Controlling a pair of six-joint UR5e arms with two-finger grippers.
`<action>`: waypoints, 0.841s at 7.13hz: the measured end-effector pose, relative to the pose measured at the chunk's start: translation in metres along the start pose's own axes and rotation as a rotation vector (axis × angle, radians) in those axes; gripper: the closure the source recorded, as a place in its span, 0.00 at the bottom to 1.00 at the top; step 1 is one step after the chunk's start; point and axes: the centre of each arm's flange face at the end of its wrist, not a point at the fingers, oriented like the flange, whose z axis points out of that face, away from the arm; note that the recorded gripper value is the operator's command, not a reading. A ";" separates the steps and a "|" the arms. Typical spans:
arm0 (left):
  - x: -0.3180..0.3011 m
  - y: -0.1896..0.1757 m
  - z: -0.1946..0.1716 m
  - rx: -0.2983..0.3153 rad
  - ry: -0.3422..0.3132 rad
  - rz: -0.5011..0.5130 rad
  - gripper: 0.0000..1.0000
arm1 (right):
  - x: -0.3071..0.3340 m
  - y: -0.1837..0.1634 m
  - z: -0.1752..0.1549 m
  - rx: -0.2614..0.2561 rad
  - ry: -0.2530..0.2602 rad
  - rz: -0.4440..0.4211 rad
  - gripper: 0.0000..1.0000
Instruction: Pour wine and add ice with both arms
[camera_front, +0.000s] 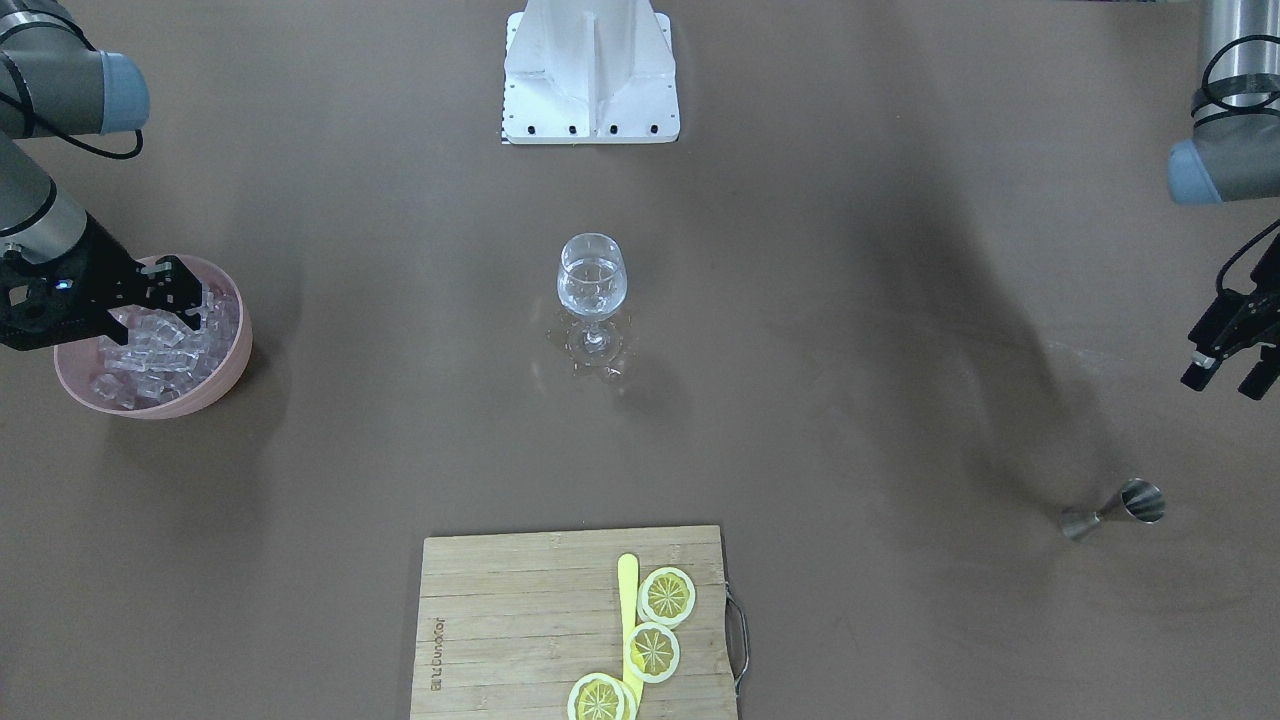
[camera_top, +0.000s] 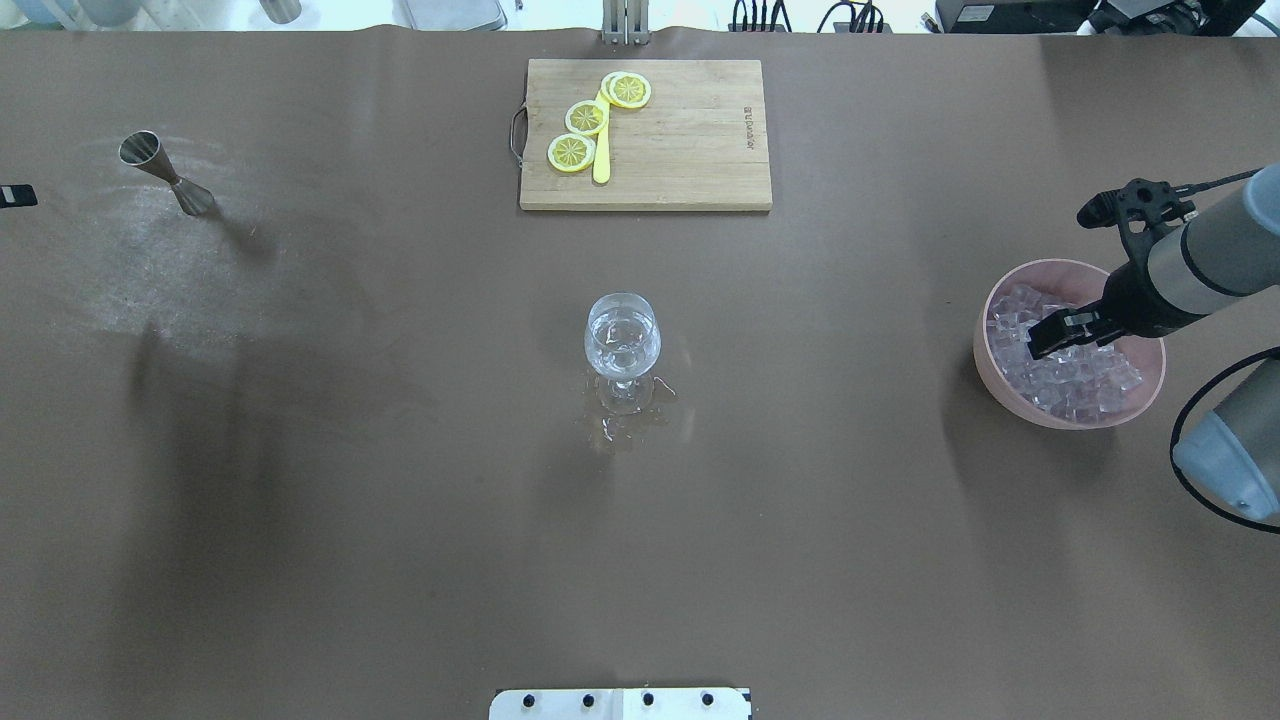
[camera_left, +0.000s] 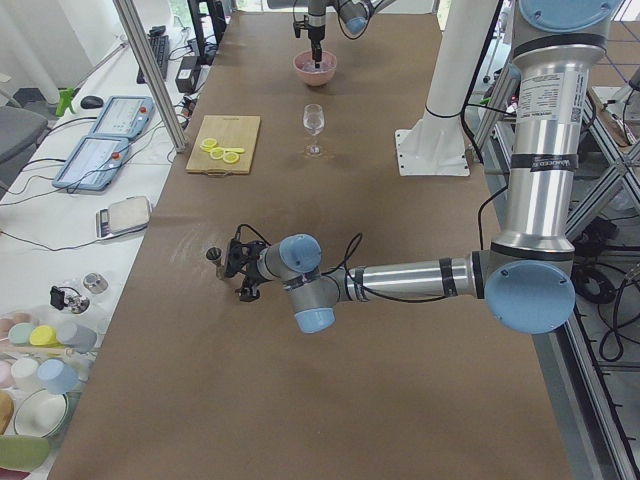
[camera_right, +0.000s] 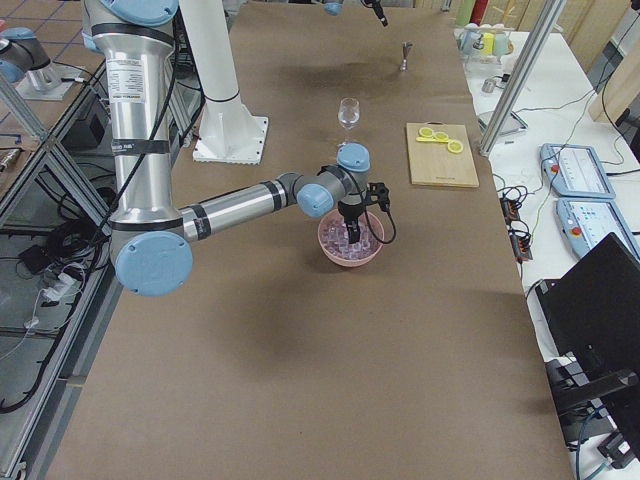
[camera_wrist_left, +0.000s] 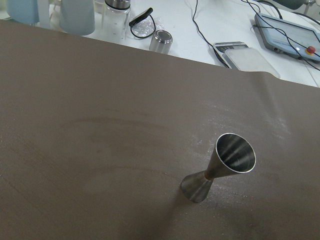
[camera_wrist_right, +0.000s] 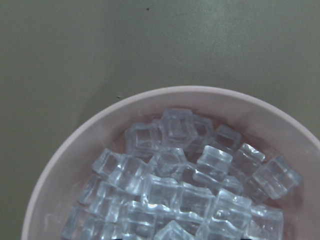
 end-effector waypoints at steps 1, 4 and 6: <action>0.000 -0.001 -0.001 0.000 0.001 -0.001 0.04 | 0.003 0.002 0.002 -0.007 0.001 0.003 0.71; 0.004 -0.004 0.000 0.004 0.006 0.003 0.04 | 0.004 0.007 0.003 -0.024 -0.008 0.011 1.00; 0.005 -0.005 -0.001 0.008 0.011 0.009 0.14 | -0.001 0.001 -0.008 -0.031 -0.054 0.014 1.00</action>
